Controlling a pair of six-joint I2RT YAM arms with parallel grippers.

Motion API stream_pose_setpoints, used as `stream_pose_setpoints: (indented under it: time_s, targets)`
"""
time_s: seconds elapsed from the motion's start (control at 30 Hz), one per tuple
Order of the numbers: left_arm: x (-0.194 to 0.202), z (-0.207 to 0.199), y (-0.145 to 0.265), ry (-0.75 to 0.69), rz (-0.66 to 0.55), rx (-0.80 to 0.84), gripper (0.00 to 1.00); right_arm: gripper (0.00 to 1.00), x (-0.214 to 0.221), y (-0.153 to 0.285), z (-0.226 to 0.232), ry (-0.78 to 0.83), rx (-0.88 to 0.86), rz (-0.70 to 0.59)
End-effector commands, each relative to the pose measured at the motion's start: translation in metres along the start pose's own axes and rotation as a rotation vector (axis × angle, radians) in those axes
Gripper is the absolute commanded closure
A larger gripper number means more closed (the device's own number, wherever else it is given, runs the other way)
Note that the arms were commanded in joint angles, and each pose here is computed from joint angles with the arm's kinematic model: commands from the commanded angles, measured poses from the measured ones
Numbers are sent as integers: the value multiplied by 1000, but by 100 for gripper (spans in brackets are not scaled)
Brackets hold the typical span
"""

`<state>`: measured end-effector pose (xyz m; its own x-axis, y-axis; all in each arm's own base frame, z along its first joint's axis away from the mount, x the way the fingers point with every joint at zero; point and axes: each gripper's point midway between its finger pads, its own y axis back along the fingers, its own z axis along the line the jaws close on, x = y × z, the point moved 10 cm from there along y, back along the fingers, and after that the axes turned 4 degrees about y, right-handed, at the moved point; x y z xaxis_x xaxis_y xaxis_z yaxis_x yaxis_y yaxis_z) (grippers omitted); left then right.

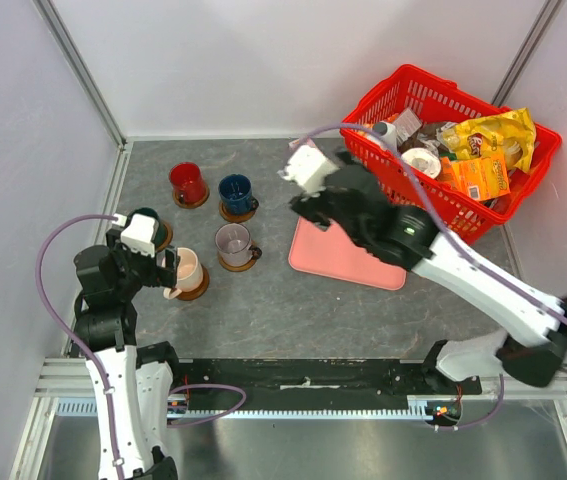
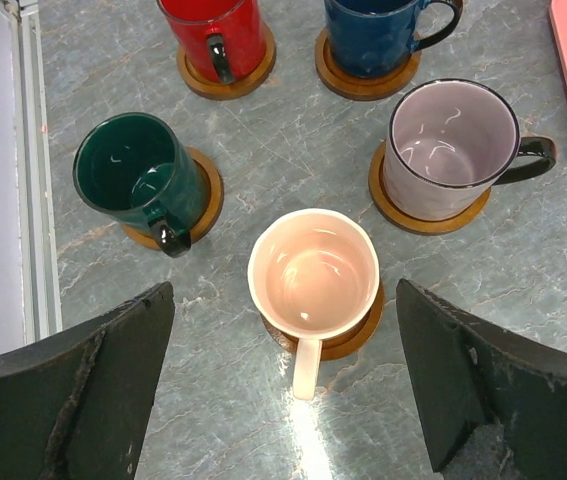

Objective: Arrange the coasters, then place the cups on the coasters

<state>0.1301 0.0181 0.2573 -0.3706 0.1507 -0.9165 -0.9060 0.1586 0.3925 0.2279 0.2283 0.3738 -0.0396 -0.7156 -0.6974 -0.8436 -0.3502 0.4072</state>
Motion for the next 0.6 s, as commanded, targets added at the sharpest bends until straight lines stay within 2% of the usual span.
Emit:
stream_pose_setpoints:
  time_s: [0.0, 0.07, 0.13, 0.2, 0.37, 0.57]
  targets:
    - [-15, 2, 1, -22, -29, 30, 3, 2, 45, 31, -47, -118, 399, 49]
    - [-21, 5, 1, -50, -27, 22, 2, 2, 64, 58, -72, -217, 591, 2]
    - [-29, 9, 1, -65, -25, 6, 2, 2, 78, 72, -81, -247, 665, -18]
    - [-36, 11, 0, -58, -26, 6, 2, 2, 86, 77, -83, -266, 639, -31]
    - [-37, 6, -8, 20, -26, 91, 2, 2, 87, 64, -67, -256, 430, -54]
    - [-22, 6, -13, 33, -7, 56, 3, 2, 80, 51, -62, -244, 367, -66]
